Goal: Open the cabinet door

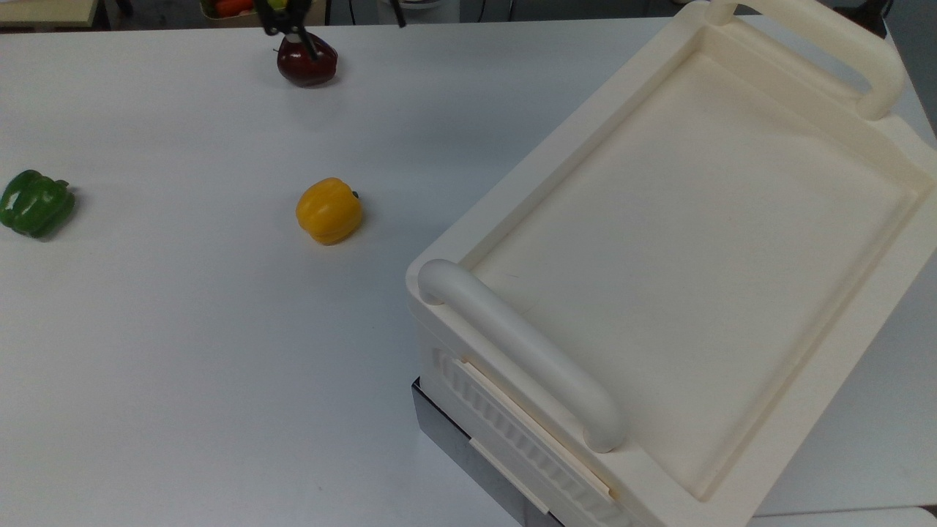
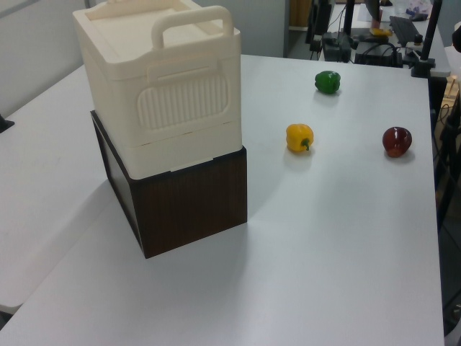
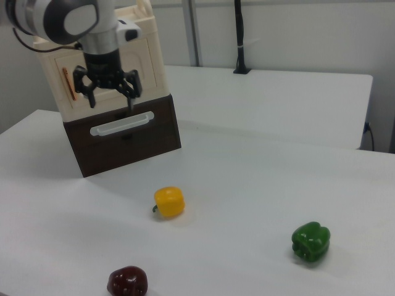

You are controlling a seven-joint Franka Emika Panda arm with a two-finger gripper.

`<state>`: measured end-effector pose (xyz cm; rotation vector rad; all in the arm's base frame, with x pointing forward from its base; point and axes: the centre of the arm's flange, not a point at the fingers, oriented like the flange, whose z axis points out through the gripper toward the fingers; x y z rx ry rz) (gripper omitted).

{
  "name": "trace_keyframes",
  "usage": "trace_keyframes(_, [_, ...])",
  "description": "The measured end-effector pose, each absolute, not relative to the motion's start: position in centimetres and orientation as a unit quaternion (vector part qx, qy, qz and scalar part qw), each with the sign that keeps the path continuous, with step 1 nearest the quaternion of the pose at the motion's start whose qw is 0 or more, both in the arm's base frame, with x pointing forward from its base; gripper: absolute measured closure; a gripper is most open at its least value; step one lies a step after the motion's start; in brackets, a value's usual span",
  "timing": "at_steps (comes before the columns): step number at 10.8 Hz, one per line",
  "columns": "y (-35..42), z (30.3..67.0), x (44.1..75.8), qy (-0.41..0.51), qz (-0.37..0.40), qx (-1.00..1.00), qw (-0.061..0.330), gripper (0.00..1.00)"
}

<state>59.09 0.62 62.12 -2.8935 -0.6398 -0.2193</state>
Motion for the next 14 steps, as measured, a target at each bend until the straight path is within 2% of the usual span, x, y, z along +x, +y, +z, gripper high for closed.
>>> trace_keyframes(5, [11.4,62.7,60.3,-0.301,-0.148,-0.939,0.075,0.00])
trace_keyframes(8, [16.9,61.5,61.3,-0.333,-0.184,-0.922,0.069,0.00])
trace_keyframes(9, [18.1,61.0,61.4,-0.339,-0.189,-0.919,0.068,0.06])
trace_keyframes(10, [18.9,60.7,61.7,-0.340,-0.197,-0.917,0.067,0.22])
trace_keyframes(11, [19.4,60.4,62.1,-0.338,-0.207,-0.916,0.066,0.24])
trace_keyframes(14, [20.5,60.1,62.4,-0.337,-0.223,-0.912,0.066,0.40])
